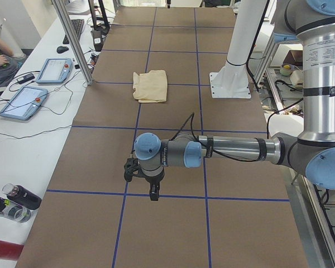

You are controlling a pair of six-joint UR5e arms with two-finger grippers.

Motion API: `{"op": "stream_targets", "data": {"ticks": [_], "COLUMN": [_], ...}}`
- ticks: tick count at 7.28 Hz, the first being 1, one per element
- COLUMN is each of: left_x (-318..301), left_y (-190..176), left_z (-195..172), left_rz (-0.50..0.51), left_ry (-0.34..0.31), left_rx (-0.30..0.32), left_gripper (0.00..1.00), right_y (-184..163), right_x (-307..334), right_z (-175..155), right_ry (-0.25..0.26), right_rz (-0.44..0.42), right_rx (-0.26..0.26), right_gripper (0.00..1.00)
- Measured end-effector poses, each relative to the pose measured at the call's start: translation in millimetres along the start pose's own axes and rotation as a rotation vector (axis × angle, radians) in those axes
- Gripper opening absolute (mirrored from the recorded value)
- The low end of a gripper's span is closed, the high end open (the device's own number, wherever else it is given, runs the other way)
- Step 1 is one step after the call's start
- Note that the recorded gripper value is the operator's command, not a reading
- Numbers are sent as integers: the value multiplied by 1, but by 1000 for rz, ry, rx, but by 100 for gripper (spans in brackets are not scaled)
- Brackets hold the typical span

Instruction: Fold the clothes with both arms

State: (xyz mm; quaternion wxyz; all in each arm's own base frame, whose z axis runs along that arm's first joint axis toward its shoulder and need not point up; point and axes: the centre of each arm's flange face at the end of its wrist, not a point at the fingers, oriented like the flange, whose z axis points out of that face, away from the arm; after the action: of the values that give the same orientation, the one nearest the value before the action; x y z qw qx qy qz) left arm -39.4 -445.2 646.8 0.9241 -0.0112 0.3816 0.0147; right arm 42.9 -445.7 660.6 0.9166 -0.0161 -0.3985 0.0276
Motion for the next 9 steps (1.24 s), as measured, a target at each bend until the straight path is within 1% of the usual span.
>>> {"op": "stream_targets", "data": {"ticks": [7, 8, 9], "left_x": [0, 0, 0], "left_y": [0, -1, 0], "left_z": [0, 0, 0], "left_rz": [-16, -15, -14], "left_ry": [5, 5, 5], "left_rx": [-9, -8, -8], "left_gripper": [100, 100, 100], "right_y": [-3, -4, -7], "right_x": [-4, -5, -5], "right_z": [1, 1, 1], "right_ry": [2, 22, 61], "right_rz": [-12, -28, -52], "right_rx": [1, 11, 30], "right_gripper": [100, 100, 100]}}
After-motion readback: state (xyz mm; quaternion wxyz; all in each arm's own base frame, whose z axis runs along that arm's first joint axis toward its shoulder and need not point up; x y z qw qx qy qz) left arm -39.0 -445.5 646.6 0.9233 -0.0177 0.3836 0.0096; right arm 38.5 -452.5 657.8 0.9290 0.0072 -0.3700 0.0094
